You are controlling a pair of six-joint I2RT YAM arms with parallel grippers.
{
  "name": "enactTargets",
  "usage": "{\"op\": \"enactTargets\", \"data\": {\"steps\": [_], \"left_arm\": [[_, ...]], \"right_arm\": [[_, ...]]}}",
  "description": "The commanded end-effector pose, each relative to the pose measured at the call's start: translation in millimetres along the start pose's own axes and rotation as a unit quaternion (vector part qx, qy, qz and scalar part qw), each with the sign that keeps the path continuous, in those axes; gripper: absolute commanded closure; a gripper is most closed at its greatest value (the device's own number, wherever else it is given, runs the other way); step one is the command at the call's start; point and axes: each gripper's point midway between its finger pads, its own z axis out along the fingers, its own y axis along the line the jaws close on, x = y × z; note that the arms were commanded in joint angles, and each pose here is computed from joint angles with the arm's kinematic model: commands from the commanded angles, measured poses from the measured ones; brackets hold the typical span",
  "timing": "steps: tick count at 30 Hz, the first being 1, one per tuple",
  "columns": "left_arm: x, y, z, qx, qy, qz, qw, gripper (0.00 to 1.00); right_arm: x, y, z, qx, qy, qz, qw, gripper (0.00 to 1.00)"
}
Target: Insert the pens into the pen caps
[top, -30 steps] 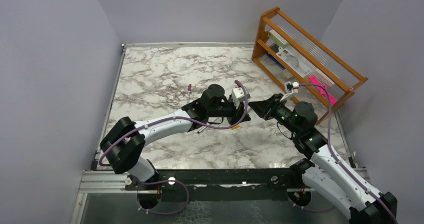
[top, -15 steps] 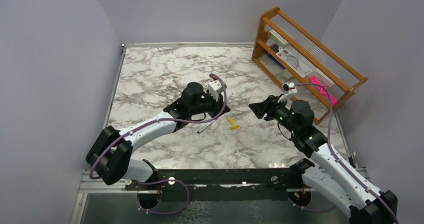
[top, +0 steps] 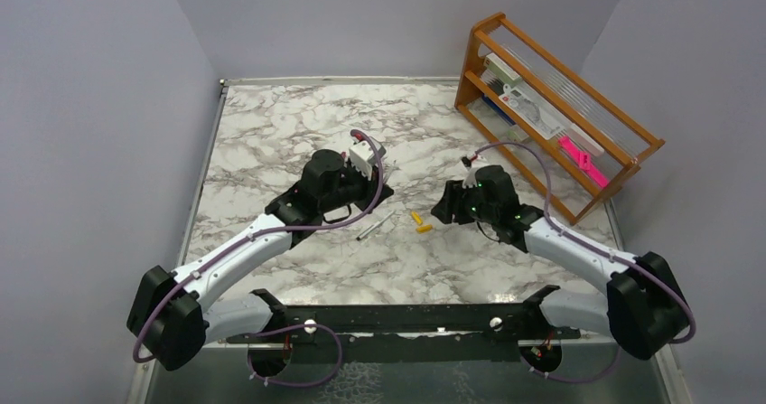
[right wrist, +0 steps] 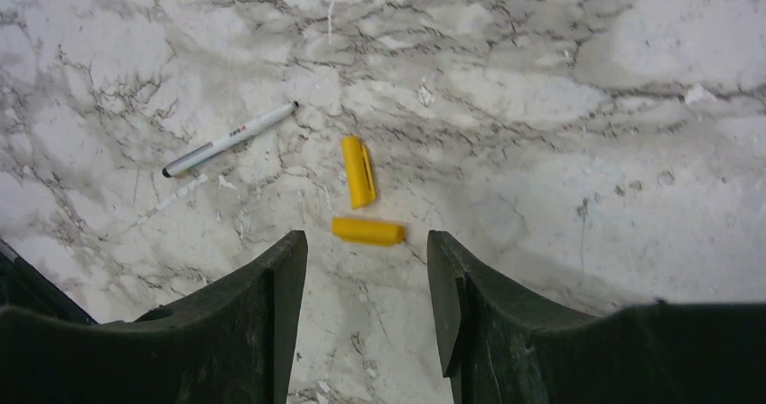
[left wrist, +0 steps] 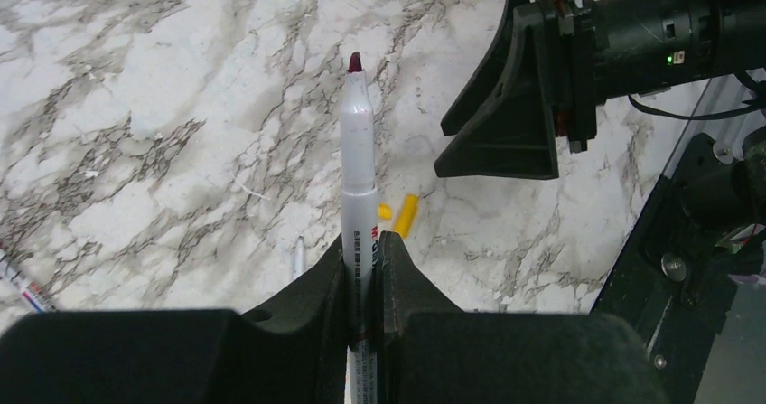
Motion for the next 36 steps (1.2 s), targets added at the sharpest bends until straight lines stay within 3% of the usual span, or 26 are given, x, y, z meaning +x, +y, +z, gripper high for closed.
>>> {"op": "enactTargets", "data": {"steps": [1,6,12,23,31,36], "left_arm": [[-10,14,-19,-0.05,-0.007,0.025,0.998,1.0],[-10,13,-19,-0.045,-0.013,0.021,0.999,1.0],[-15,14,-29,-0.058,-0.025,0.027,0.998,1.0],[-12,11,-24,-0.044,-0.012,0.02,0.999,1.0],[-10,11,-23,-0.044,-0.011,0.017,0.999,1.0],[-8,12,-22,-0.045,-0.007,0.015,0.999,1.0]], "right_arm": [[-35,21,18,-0.007,-0.012,-0.038,0.999,0.48],[-24,38,48,0.016,0.048,-0.074,0.996,0.49],[-3,39,62,0.035,0.088,-0.078,0.992,0.57],[32,22,78,0.134,0.151,-0.125,0.971,0.57],[41,9,80,0.171,0.165,-0.122,0.964,0.69],[42,15,83,0.16,0.162,-0.103,0.968,0.89]]}}
